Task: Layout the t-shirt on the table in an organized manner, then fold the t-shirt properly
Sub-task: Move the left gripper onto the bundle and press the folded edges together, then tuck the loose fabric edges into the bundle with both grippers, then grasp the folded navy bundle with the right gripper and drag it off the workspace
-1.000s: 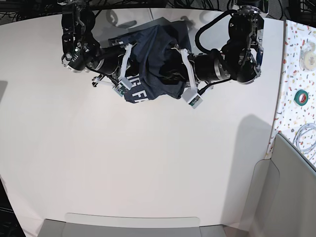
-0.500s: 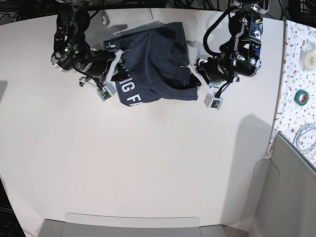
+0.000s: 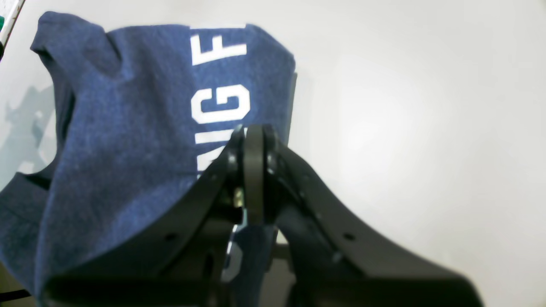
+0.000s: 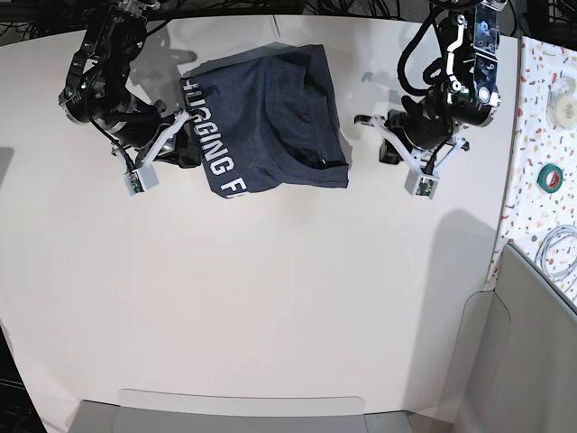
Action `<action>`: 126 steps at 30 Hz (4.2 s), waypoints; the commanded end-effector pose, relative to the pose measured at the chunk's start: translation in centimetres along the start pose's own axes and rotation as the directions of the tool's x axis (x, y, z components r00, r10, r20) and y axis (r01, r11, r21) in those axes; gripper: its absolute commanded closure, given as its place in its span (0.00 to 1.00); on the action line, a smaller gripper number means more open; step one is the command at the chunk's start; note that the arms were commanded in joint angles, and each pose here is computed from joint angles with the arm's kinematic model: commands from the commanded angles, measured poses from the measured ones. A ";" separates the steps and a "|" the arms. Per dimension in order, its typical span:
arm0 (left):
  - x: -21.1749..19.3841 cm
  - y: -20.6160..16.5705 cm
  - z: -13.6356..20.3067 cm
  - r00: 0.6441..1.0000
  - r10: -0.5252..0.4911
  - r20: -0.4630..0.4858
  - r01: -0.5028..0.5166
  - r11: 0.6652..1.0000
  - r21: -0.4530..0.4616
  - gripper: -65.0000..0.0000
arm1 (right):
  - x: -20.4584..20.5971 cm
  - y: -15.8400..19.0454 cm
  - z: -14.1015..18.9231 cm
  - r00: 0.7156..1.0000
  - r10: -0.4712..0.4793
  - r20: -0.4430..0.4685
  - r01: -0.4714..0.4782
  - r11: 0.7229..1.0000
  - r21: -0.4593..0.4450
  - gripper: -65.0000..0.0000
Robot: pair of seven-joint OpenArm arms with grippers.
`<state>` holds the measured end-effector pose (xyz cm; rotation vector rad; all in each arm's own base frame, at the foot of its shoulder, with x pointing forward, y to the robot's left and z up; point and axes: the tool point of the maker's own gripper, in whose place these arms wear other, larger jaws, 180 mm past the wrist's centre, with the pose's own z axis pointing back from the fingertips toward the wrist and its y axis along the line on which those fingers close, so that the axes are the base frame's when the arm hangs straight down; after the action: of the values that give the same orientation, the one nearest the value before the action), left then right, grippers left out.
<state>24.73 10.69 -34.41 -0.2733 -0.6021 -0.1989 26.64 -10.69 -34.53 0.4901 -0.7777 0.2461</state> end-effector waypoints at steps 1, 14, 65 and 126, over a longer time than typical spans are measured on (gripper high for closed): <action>1.7 -1.6 0.4 0.998 -0.023 0.061 0.028 0.996 -0.080 0.98 | 1.6 0.3 0.2 0.998 0.017 0.055 -0.017 1.000 0.013 1.00; 1.2 -11.7 2.8 0.993 -0.118 0.005 0.098 0.800 -0.592 0.98 | 3.1 0.8 -0.3 0.995 0.005 0.100 -0.007 1.000 0.024 1.00; -1.4 3.7 3.7 0.763 0.628 0.154 -0.601 0.776 -0.190 0.98 | 9.1 -2.9 2.0 0.969 0.114 0.220 -0.097 0.992 -0.086 1.00; -3.2 5.1 3.9 0.751 0.656 0.082 -0.642 0.753 -0.145 0.98 | -13.7 -24.9 22.5 0.898 -0.372 -0.234 0.071 0.649 -0.757 1.00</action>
<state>20.95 16.75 -35.04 -0.5915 -0.5586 0.4884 13.75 -43.70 -38.64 -0.2357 -0.4114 -0.2149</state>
